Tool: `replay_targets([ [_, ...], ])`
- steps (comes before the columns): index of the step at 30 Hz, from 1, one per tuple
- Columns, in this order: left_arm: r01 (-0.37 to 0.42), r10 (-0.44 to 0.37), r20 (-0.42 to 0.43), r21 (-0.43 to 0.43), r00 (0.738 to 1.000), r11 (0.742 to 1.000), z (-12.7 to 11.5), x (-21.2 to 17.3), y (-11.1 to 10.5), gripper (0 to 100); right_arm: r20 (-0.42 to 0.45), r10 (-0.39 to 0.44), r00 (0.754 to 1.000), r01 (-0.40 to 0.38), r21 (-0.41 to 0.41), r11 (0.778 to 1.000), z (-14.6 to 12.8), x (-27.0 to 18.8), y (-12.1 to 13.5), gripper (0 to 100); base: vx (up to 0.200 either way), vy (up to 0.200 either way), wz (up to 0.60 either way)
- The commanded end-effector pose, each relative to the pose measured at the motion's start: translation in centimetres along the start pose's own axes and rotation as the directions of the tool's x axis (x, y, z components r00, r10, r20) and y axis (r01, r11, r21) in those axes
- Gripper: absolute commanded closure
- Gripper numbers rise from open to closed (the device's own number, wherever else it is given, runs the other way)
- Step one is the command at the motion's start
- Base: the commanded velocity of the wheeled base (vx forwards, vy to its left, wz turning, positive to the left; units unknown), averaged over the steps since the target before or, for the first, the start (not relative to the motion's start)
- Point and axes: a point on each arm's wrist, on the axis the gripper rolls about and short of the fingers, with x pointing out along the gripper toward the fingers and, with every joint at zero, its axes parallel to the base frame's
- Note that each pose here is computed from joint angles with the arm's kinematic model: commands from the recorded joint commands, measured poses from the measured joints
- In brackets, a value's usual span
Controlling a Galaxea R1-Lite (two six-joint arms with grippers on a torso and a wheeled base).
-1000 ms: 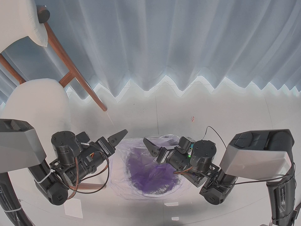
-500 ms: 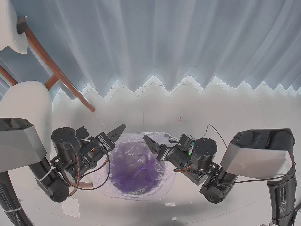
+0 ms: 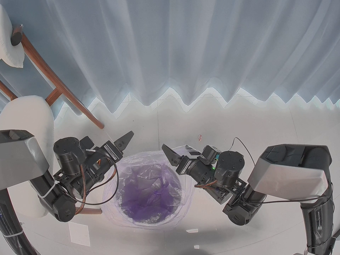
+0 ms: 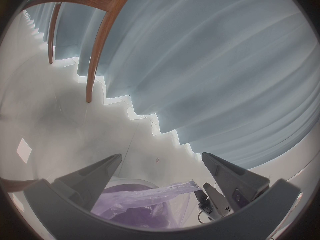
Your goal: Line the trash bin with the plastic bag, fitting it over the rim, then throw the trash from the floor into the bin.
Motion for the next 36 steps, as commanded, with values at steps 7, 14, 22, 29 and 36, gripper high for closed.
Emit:
replay_targets([
  [7,0.025,-0.026,-0.024,-0.015,0.999,1.000,-0.2,-0.9,-0.8,0,0.005,0.000,1.000,0.000,0.049,0.999,-1.2,0.9,-0.7,0,0.000,0.000,0.00],
  [14,0.031,-0.032,-0.038,-0.012,0.999,0.999,-0.6,-1.0,-1.0,0,0.001,-0.003,1.000,0.002,0.084,0.996,-2.2,1.5,-1.2,0,0.000,0.000,0.00],
  [22,0.037,-0.037,-0.052,-0.012,0.998,0.999,-1.0,-1.1,-1.3,0,0.017,-0.011,1.000,0.008,0.168,0.986,-3.2,2.7,-2.5,0,0.000,0.000,0.00],
  [29,0.034,-0.035,-0.075,-0.009,0.997,0.999,-1.6,-1.3,-1.3,0,0.015,-0.012,1.000,0.008,0.265,0.964,-4.2,3.4,-3.0,0,0.000,0.000,0.00],
  [36,0.036,-0.037,-0.083,-0.009,0.996,0.999,-1.8,-1.4,-1.4,0,0.000,-0.026,1.000,0.025,0.274,0.961,-6.4,4.1,-4.5,0,0.000,0.000,0.00],
])
